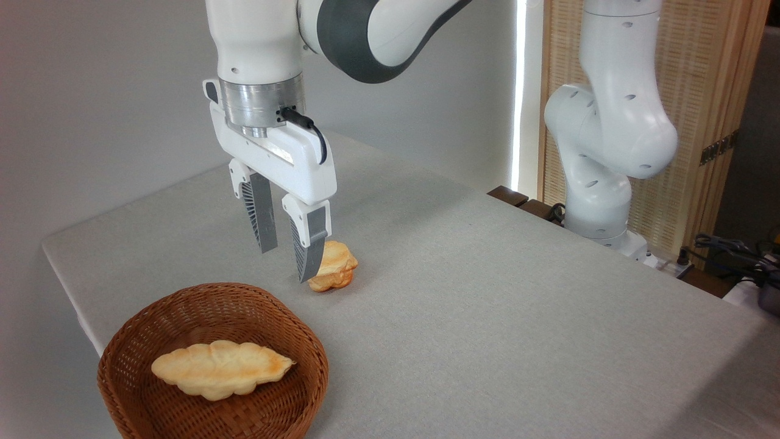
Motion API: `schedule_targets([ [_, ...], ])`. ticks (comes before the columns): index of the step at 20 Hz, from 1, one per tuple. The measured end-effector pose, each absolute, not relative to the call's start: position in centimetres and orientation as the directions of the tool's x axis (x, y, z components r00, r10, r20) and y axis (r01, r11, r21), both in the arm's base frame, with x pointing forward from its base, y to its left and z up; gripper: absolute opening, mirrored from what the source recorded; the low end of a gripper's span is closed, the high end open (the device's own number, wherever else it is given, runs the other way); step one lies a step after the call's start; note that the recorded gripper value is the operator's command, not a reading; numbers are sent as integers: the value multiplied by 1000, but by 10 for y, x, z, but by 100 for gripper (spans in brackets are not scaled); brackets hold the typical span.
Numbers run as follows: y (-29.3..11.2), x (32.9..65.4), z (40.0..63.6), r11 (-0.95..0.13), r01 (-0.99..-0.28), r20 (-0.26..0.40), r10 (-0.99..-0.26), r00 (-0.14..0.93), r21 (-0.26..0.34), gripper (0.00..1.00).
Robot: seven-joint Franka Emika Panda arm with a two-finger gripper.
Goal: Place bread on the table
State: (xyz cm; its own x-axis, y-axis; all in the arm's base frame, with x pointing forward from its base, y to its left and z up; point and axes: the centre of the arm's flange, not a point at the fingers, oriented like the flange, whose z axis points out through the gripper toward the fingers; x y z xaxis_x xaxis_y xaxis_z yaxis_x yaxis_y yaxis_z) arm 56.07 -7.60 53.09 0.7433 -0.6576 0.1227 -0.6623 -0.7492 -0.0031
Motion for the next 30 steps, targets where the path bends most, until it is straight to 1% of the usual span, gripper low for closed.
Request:
schedule_targets([
  [9, -79, 564, 521, -747, -665, 108, -661, 743, 4, 100],
  [13, -79, 564, 523, -747, -665, 110, -661, 742, 3, 100],
  [17, -82, 566, 532, -745, -667, 125, -663, 738, -8, 100],
  [30, -84, 565, 532, -744, -668, 125, -664, 738, -7, 100],
])
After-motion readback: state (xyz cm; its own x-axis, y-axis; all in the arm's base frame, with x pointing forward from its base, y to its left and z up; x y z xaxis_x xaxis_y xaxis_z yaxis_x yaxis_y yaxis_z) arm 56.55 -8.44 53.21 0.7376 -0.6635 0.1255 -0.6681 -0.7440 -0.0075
